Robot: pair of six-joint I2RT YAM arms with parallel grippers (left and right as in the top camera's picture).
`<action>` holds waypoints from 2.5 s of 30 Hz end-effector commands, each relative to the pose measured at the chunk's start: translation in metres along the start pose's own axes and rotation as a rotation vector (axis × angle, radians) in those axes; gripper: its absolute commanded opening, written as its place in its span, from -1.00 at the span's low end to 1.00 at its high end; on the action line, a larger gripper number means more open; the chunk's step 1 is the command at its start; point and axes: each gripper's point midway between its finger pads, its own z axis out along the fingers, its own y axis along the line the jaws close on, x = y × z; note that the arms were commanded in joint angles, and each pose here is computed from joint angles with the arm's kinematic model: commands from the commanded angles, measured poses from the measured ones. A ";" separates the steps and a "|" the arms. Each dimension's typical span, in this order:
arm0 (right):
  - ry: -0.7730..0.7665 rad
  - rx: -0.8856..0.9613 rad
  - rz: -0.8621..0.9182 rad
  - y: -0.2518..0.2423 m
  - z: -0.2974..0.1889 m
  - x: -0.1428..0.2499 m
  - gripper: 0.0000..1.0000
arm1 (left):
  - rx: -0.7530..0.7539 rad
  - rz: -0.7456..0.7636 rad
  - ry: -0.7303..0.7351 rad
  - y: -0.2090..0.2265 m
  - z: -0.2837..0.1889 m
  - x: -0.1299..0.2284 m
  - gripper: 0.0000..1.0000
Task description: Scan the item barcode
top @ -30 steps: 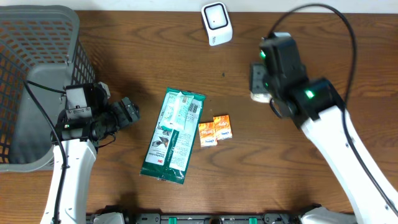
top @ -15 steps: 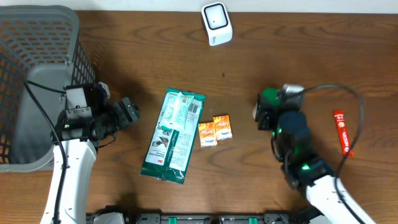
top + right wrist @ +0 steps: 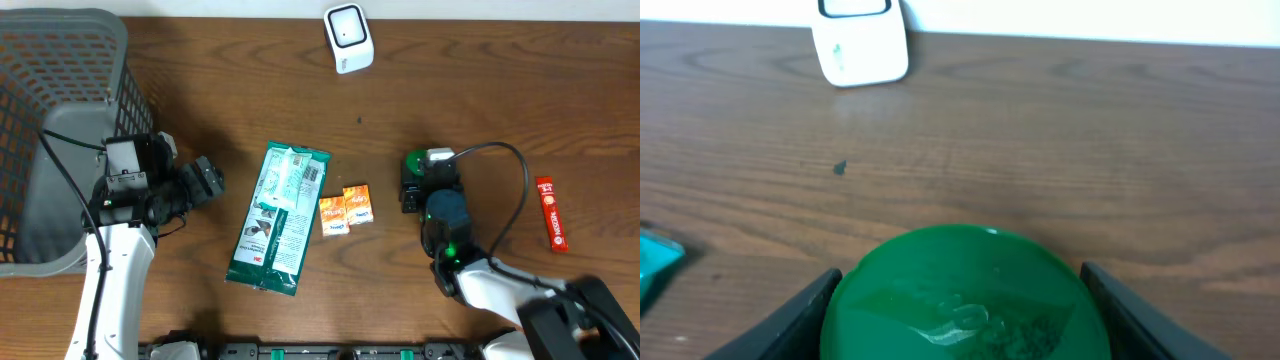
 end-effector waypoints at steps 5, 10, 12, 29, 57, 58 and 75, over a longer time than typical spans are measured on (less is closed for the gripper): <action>-0.045 0.014 -0.031 0.000 0.006 -0.006 -0.48 | -0.016 -0.020 -0.009 0.004 -0.001 -0.003 0.86; -0.027 0.015 -0.038 0.000 0.006 -0.002 0.02 | -0.016 -0.020 -0.009 0.004 -0.001 -0.003 0.86; -0.027 0.015 -0.038 0.000 0.006 -0.002 0.57 | -0.016 -0.020 -0.009 0.004 -0.001 -0.003 0.86; -0.150 0.008 -0.116 0.001 -0.009 -0.047 0.68 | -0.016 -0.020 -0.009 0.004 -0.001 -0.003 0.86; 0.847 -0.370 -0.112 0.022 -0.064 -0.097 0.98 | -0.016 -0.020 -0.009 0.004 -0.001 -0.003 0.86; 0.854 -0.365 -0.106 0.021 -0.058 -0.094 0.99 | -0.016 -0.020 -0.009 0.004 -0.001 -0.003 0.86; 1.162 -0.267 -0.171 0.004 -0.020 -0.002 0.66 | -0.016 -0.020 -0.008 0.004 -0.001 -0.003 0.86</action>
